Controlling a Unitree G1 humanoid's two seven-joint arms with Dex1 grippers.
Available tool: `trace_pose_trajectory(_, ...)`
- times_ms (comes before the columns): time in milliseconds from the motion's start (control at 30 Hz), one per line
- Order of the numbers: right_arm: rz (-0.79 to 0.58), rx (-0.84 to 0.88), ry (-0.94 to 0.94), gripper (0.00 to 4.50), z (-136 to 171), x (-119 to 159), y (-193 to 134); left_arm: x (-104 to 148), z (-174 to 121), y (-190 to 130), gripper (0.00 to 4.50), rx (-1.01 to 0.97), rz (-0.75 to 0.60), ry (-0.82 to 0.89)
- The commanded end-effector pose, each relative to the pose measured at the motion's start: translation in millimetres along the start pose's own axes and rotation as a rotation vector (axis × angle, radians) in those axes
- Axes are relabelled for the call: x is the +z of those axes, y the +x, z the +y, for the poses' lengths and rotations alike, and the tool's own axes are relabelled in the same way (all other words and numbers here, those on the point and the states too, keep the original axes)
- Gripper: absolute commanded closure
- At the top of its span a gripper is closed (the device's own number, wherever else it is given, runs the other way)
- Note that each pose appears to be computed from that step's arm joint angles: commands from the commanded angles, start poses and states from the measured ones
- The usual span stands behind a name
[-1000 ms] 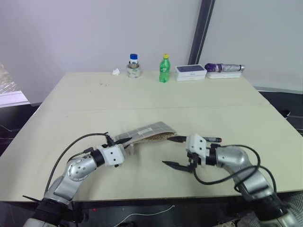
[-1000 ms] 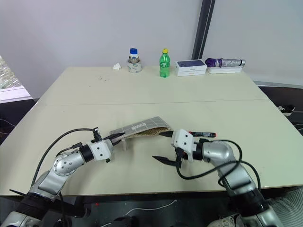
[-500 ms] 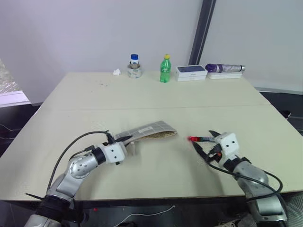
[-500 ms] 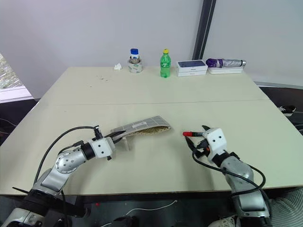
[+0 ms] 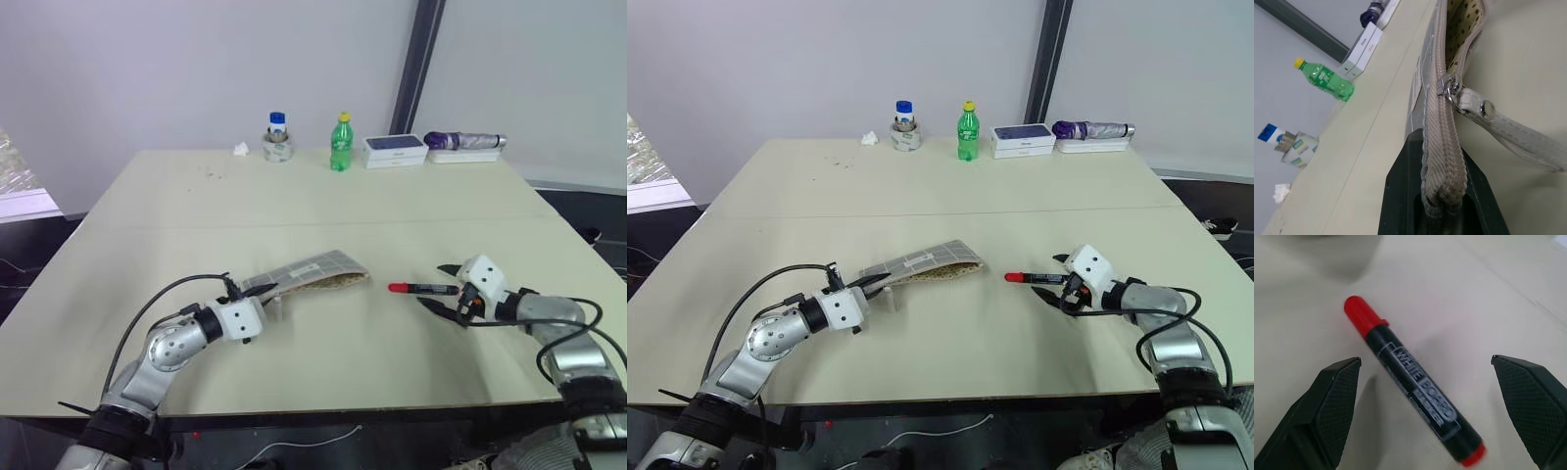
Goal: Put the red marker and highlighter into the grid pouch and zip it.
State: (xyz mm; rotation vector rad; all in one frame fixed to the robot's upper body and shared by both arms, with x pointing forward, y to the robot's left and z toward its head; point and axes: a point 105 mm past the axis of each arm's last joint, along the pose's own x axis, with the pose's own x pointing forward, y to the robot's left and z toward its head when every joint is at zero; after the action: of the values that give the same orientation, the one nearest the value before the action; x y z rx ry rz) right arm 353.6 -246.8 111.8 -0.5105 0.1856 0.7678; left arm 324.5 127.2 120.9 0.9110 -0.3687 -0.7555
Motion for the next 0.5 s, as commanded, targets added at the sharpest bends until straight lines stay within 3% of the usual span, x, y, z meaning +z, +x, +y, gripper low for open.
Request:
trace_pose_trajectory(33, 0.000, 0.118, 0.055, 0.07, -2.9, 1.4, 2.2, 10.0, 7.8, 2.2, 4.50, 0.030, -0.034, 0.025)
trace_pose_trajectory(100, 0.024, 0.143, 0.072, 0.07, -8.9, 1.2, 6.5, 10.3, 8.2, 2.2, 4.50, 0.032, -0.034, 0.024)
trace_pose_trajectory(200, 0.058, 0.178, 0.087, 0.88, -11.2, -2.8, 7.6, 10.7, 9.1, 1.4, 4.50, 0.039, -0.030, 0.025)
trace_pose_trajectory(400, 0.010, 0.287, 0.107, 3.90, 5.2, -1.9, 5.2, 10.8, 9.4, -2.2, 4.50, 0.052, -0.017, 0.022)
trace_pose_trajectory(433, -0.006, 0.301, 0.107, 4.18, 8.6, 0.7, 4.7, 10.6, 9.3, -2.8, 4.50, 0.054, -0.014, 0.019)
trace_pose_trajectory(500, -0.081, 0.339, 0.125, 4.19, 18.6, 16.2, 3.6, 10.4, 8.6, -3.4, 4.50, 0.054, -0.011, 0.017)
